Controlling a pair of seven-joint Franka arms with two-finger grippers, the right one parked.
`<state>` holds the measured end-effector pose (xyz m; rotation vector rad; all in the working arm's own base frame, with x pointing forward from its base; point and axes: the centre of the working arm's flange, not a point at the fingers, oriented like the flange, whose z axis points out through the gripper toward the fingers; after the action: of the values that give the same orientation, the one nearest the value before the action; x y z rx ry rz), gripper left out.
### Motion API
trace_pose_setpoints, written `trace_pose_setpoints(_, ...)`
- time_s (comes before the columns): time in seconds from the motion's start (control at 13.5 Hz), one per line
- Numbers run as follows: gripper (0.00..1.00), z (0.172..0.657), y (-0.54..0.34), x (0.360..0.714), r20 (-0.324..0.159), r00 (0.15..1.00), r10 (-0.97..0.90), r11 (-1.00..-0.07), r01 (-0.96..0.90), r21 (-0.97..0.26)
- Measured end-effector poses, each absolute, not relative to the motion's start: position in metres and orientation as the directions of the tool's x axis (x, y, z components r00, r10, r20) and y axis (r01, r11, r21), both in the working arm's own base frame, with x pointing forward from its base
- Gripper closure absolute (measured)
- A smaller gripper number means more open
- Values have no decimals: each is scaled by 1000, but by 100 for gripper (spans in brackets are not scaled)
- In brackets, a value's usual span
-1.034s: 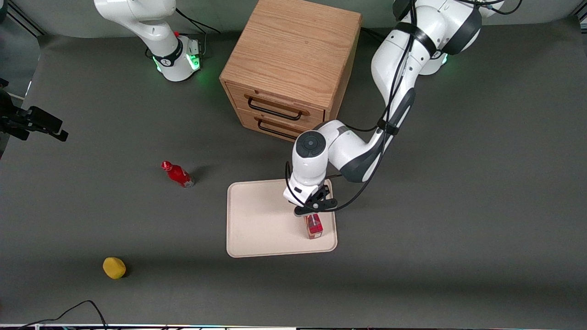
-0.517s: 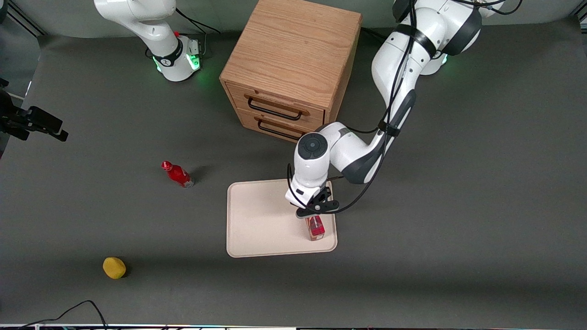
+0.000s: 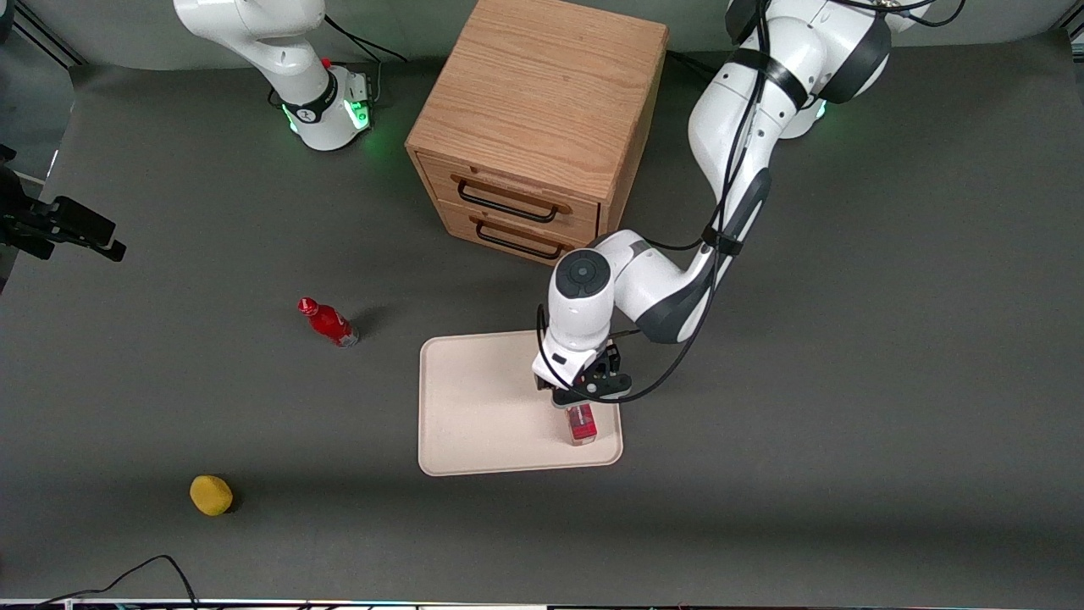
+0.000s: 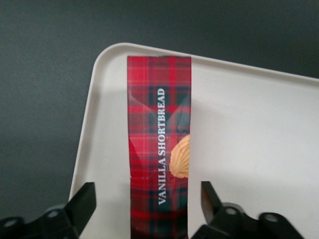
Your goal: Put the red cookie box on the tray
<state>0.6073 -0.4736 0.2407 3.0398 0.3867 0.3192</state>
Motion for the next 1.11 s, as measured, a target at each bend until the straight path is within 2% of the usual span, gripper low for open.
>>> trace_pose_setpoints(0.15, 0, 255, -465, 615, 192, 948, 254, -967, 246, 64)
trace_pose_setpoints(0.59, 0, 358, -418, 626, 97, 973, 210, -977, 213, -16)
trace_pose_setpoints(0.89, 0, 455, -359, 616, -21, 983, 182, -983, 182, -35)
trace_pose_setpoints(1.11, 0, 531, -280, 612, -74, 985, 155, -988, 153, -34)
